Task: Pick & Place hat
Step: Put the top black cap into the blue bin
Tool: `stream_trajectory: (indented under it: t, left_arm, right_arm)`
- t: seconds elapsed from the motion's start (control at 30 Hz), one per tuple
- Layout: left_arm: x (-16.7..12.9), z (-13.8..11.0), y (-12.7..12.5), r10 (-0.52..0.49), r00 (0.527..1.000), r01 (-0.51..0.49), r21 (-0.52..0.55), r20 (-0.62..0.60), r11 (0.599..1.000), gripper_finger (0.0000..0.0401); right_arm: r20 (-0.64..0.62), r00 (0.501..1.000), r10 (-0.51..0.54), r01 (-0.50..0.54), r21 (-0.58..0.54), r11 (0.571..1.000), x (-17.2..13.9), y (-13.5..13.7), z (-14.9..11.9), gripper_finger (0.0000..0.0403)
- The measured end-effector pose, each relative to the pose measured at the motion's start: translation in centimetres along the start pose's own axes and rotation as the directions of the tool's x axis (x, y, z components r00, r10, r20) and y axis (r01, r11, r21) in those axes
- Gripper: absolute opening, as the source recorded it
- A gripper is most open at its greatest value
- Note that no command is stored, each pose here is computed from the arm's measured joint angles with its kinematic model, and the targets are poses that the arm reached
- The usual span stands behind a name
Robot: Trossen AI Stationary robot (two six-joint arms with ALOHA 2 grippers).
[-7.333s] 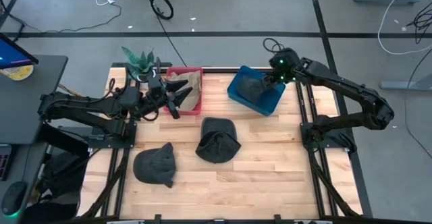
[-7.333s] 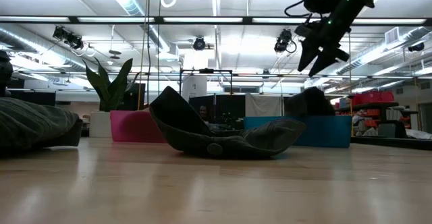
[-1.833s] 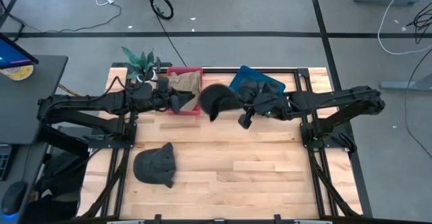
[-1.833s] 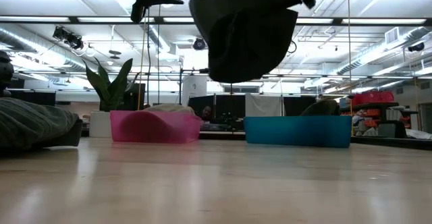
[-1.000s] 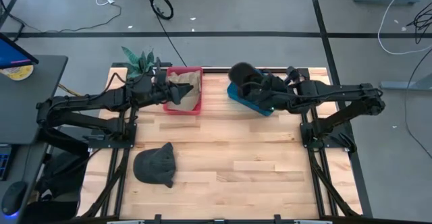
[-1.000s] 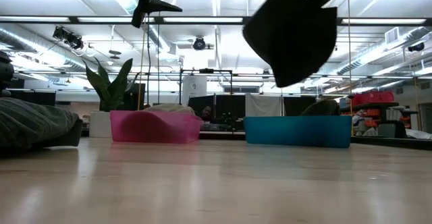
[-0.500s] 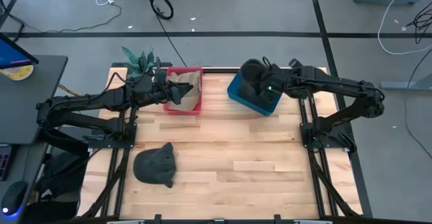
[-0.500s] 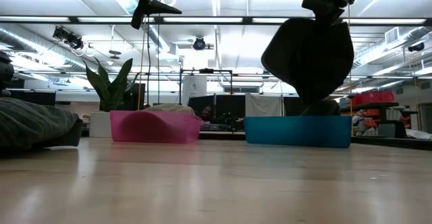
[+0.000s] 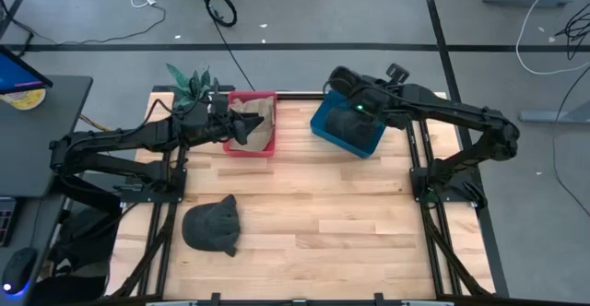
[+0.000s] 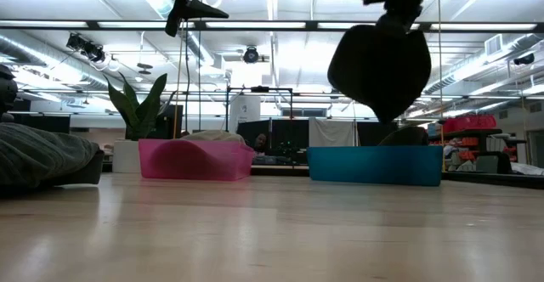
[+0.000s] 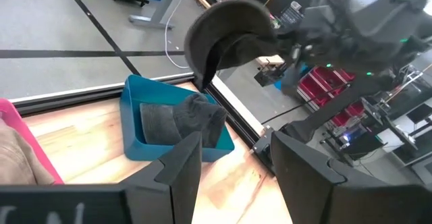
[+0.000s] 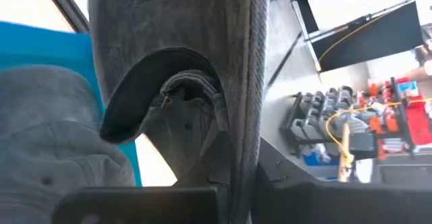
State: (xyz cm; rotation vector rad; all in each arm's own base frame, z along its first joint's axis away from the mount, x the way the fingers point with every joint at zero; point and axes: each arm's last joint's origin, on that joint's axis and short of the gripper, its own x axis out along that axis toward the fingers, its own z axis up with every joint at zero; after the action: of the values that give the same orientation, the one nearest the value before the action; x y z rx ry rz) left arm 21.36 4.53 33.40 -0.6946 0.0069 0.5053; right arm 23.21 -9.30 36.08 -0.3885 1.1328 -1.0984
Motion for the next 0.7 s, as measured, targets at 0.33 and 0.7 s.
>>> stream_trajectory:
  t: [0.33,0.7]
  left_arm:
    - [0.0,-0.1,0.1,0.003,1.0,-0.003,0.004,-0.012,1.0,0.0181]
    - [-0.1,-0.7,-0.1,-0.028,0.996,0.03,0.015,-0.09,0.999,0.0181]
  right_arm:
    - [-0.122,0.992,-0.041,0.007,-0.268,0.963,4.9,4.8,2.4,0.0015]
    - [-0.216,0.975,-0.056,-0.023,-0.346,0.938,8.4,7.1,2.8,0.0017]
